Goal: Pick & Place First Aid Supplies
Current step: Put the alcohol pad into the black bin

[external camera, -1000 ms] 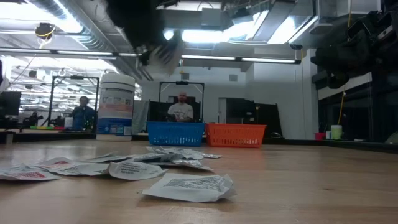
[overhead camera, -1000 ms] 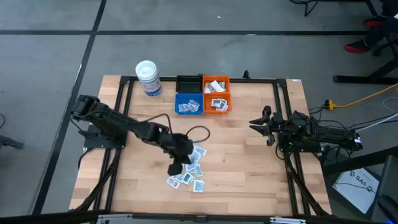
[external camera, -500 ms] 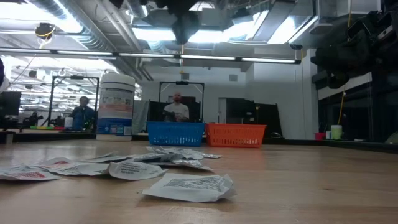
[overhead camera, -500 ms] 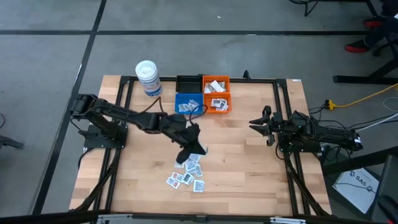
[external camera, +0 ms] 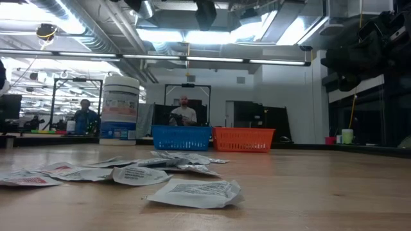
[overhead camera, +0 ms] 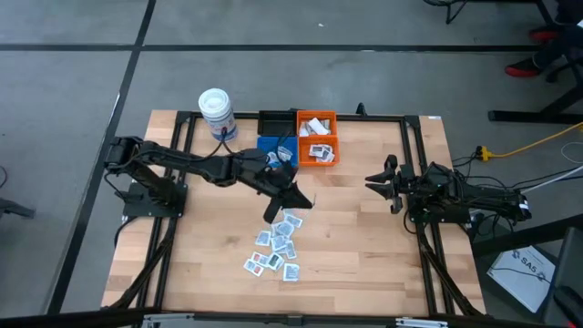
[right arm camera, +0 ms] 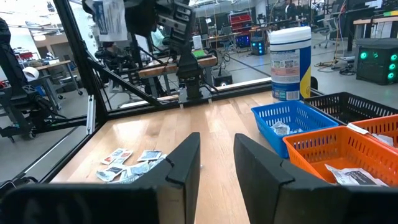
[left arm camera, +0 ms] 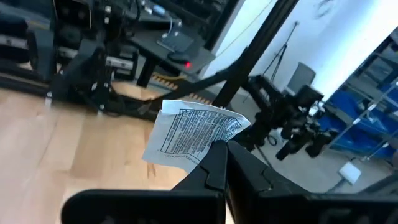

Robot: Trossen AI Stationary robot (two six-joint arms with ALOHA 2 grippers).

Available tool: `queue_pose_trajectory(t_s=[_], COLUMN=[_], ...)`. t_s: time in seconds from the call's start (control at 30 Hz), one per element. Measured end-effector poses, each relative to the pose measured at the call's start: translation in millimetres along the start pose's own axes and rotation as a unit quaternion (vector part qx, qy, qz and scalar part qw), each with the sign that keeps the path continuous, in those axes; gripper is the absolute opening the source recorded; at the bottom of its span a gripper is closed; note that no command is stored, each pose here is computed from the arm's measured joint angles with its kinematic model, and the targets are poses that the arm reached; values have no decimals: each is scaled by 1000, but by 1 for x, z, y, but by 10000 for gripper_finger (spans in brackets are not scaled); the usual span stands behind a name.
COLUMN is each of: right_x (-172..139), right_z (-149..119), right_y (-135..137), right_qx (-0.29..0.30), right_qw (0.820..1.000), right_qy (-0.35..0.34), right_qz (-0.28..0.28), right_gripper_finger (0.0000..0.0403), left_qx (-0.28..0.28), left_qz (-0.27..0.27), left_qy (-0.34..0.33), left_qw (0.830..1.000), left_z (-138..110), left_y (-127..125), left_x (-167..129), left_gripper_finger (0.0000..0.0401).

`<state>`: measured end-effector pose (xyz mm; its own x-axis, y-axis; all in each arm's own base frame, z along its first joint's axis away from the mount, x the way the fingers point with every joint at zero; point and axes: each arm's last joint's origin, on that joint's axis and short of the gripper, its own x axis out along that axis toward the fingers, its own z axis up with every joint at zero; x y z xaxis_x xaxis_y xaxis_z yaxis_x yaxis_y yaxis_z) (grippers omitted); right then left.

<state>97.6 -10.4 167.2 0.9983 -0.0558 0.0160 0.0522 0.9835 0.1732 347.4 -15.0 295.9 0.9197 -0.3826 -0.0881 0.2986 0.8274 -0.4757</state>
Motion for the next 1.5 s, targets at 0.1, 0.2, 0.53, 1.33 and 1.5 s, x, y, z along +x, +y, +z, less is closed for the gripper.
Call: queue_pose_trajectory(t_s=[0.1,0.2,0.53,1.33,1.5], right_x=[0,0,0,0,0], right_z=[0,0,0,0,0], right_y=[0,0,0,0,0], right_qx=[0,0,0,0,0], right_qw=[1000,1000,1000,1000,1000], right_qy=[0,0,0,0,0], right_qz=[0,0,0,0,0], right_gripper_finger=[100,100,100,100,100], left_qx=[0,-2,-22,34,41], left_qz=[13,37,131,118,28], left_qy=[-5,-11,26,12,30], left_qw=[1000,999,991,992,998], left_z=[0,0,-7,39,44], left_y=[1,3,22,109,125], left_x=[0,0,-6,-80,-99], left_gripper_finger=[1,1,1,1,1])
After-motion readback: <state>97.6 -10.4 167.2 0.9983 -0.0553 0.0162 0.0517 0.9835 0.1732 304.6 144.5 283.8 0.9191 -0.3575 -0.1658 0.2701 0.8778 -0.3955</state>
